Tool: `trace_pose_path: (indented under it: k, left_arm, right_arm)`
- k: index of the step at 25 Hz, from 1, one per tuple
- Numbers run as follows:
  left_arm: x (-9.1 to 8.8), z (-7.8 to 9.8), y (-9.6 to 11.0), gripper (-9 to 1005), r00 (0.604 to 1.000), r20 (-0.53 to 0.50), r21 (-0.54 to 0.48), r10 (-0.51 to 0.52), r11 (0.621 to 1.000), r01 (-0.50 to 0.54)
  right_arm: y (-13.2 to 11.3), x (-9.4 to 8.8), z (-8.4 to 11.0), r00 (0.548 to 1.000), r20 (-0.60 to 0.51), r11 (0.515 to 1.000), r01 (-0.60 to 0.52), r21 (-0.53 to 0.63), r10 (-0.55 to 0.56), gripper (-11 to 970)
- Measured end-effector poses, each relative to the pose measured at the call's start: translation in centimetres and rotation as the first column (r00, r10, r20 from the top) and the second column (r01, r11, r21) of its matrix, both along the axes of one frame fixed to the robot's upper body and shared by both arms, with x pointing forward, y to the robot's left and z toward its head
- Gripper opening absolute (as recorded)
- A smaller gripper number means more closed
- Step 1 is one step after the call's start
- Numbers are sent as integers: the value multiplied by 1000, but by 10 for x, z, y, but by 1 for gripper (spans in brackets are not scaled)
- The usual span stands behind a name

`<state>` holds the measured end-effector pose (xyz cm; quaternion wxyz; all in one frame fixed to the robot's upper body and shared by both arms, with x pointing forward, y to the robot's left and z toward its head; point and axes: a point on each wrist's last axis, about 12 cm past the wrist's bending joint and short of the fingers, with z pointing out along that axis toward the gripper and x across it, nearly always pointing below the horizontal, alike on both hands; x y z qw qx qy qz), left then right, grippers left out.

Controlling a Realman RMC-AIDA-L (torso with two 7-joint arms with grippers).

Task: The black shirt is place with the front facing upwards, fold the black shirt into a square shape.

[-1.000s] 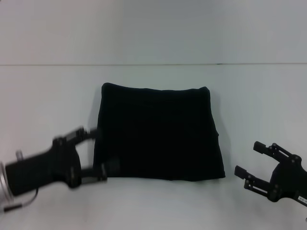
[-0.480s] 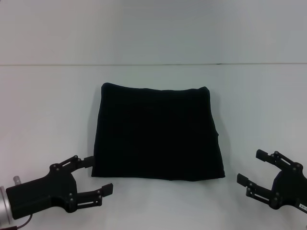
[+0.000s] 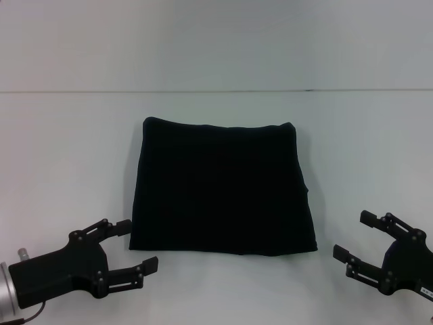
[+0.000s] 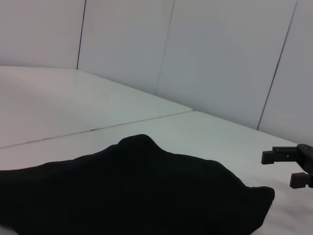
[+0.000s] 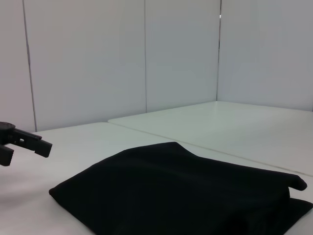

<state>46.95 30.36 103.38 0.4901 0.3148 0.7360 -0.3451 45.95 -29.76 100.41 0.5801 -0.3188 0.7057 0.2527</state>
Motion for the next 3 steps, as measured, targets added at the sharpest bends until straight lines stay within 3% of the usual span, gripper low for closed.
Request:
trace_pose_path:
  k: [3]
  left_arm:
    - [0, 0, 0, 950, 1000, 1, 0, 0, 1000, 0]
  right_arm:
    - [0, 0, 0, 1000, -1, 1000, 1, 0, -1, 872]
